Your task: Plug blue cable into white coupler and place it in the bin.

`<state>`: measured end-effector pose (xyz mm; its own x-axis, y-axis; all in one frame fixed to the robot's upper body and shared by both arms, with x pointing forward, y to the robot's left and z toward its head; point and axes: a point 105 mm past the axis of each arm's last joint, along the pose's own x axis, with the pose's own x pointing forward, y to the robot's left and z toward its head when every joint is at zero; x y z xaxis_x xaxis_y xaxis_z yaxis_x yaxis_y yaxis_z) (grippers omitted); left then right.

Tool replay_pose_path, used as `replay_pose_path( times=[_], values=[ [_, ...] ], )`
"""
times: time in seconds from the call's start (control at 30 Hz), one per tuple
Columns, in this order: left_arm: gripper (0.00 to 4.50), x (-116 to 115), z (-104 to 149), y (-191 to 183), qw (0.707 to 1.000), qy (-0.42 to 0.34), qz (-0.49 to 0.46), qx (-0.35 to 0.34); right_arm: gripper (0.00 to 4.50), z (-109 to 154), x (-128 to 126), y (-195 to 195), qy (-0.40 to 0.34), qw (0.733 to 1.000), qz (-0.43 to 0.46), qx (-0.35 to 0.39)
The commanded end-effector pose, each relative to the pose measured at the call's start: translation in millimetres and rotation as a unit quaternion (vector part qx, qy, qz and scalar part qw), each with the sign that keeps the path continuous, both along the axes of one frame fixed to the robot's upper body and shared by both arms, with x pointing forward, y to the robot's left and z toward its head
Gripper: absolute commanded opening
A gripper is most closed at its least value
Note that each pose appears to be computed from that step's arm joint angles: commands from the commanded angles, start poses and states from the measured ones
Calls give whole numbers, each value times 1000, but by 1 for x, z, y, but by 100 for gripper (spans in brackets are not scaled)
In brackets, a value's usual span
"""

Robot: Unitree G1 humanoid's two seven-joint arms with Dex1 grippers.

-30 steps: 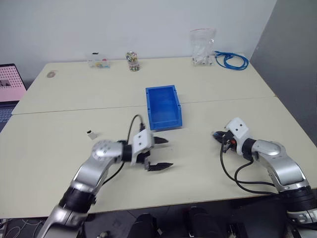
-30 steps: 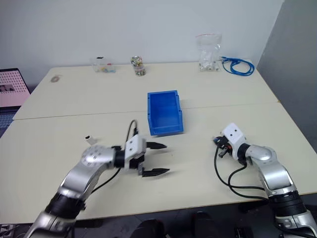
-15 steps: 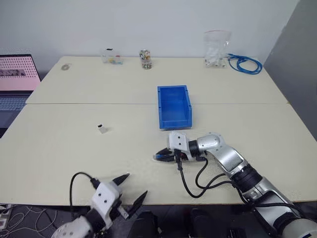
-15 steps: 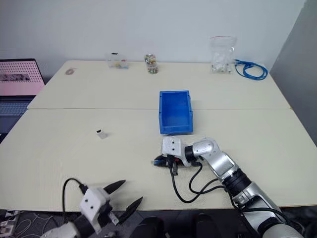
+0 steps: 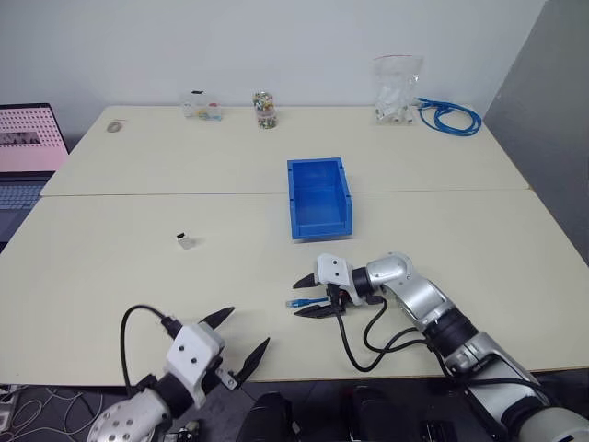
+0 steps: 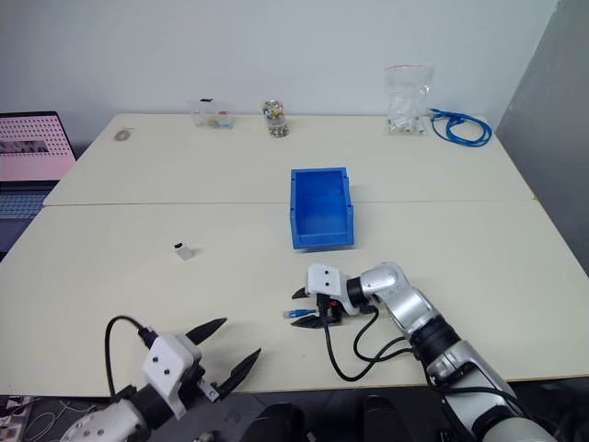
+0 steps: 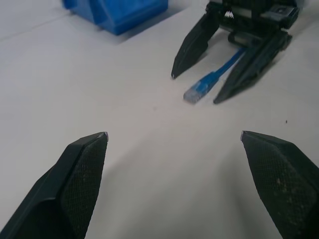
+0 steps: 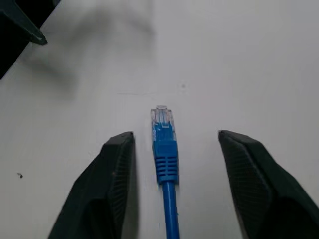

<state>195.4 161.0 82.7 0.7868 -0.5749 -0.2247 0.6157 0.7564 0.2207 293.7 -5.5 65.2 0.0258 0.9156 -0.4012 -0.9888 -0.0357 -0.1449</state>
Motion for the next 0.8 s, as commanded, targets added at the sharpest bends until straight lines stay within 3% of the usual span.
replay_pose_path(
  times=[0.03, 0.07, 0.13, 0.23, 0.4, 0.47, 0.6, 0.73, 0.8],
  values=[
    [450, 14, 15, -15, 995, 1, -100, 2, 408, 45, 1, -16, -2, 995, -70, 77],
    [450, 22, 20, -19, 990, 6, -142, 9, 440, 60, -1, -27, -1, 991, -95, 98],
    [450, 38, 22, -23, 979, 31, -200, 17, 445, 81, -8, -44, 0, 985, -124, 118],
    [450, 49, 15, -25, 964, 71, -254, 25, 445, 88, -25, -56, -3, 985, -131, 109],
    [450, 60, -21, -16, 930, 117, -335, 99, 445, 71, -47, -81, 4, 986, -153, 61],
    [450, 65, -28, -16, 924, 129, -347, 99, 445, 65, -49, -88, 5, 983, -174, 54],
    [450, 75, -48, -12, 910, 119, -364, 160, 445, 59, -52, -95, 4, 974, -217, 57],
    [450, 83, -46, -22, 920, 113, -357, 117, 445, 58, -52, -95, 5, 970, -234, 64],
    [412, 85, -49, -27, 920, 111, -357, 115, 450, 58, -52, -96, 5, 968, -242, 65]
  ],
)
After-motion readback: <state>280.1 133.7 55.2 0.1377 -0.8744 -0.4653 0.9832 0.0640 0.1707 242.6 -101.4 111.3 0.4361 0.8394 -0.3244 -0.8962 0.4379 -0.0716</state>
